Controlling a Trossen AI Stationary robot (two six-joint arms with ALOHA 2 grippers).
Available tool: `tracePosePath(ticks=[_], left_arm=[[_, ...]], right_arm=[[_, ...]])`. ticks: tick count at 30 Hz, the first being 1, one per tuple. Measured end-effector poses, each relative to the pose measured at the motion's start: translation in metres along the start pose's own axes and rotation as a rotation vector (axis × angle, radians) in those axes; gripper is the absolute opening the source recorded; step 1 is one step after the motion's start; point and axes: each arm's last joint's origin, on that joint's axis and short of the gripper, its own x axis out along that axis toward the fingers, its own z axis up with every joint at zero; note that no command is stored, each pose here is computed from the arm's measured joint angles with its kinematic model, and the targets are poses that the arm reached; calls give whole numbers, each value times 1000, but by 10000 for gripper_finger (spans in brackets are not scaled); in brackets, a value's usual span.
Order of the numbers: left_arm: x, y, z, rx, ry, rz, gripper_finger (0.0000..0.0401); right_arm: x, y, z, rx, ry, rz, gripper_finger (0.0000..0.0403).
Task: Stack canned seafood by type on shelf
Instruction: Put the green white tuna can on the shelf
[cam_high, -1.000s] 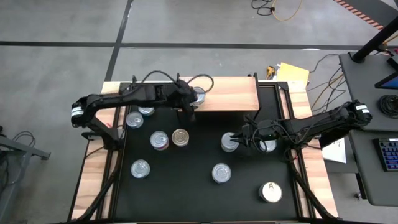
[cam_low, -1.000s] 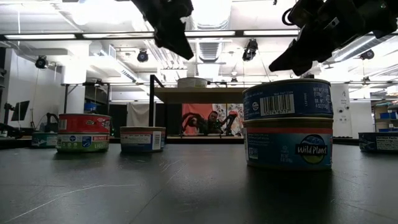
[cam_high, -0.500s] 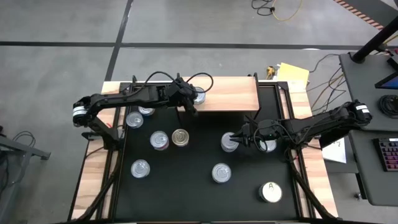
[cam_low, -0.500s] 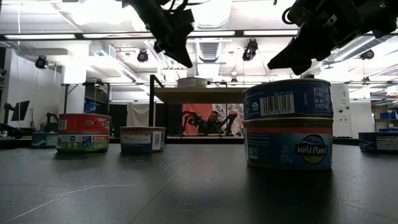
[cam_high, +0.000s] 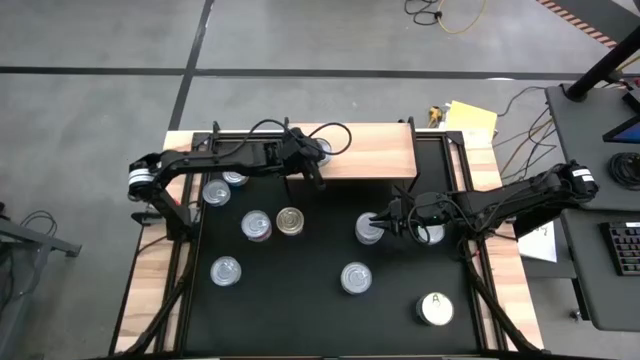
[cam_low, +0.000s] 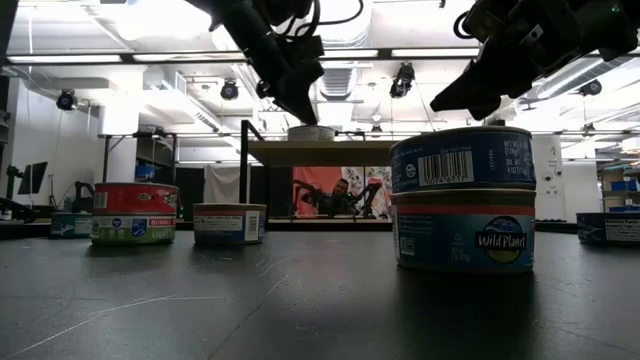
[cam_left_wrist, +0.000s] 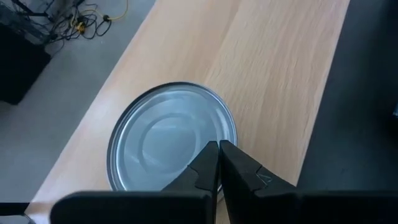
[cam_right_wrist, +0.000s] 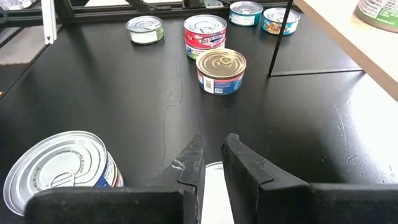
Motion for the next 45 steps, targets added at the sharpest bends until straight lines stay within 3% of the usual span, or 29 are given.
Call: tracePosePath(ticks=[5, 12, 19, 21, 25, 27, 45], left_arm=[[-7, 6, -4, 18, 41, 74, 0], [-10, 20, -6, 5, 104, 96, 0], [-18, 31, 8, -24, 71, 107, 0], [-20, 31, 11, -13, 54, 57, 0], [-21, 24, 12, 26, 36, -175, 0], [-22, 22, 10, 39, 51, -220, 0], [-9, 23, 5, 29, 104, -151, 0]], right_arm=[[0, 0, 0, -1, 1, 0, 43], [0, 0, 0, -9, 2, 0, 43], [0, 0, -1, -8, 3, 0, 43], [0, 0, -1, -8, 3, 0, 43], [0, 0, -1, -9, 3, 0, 43], [0, 0, -1, -10, 4, 0, 43], [0, 0, -1, -8, 6, 0, 43]])
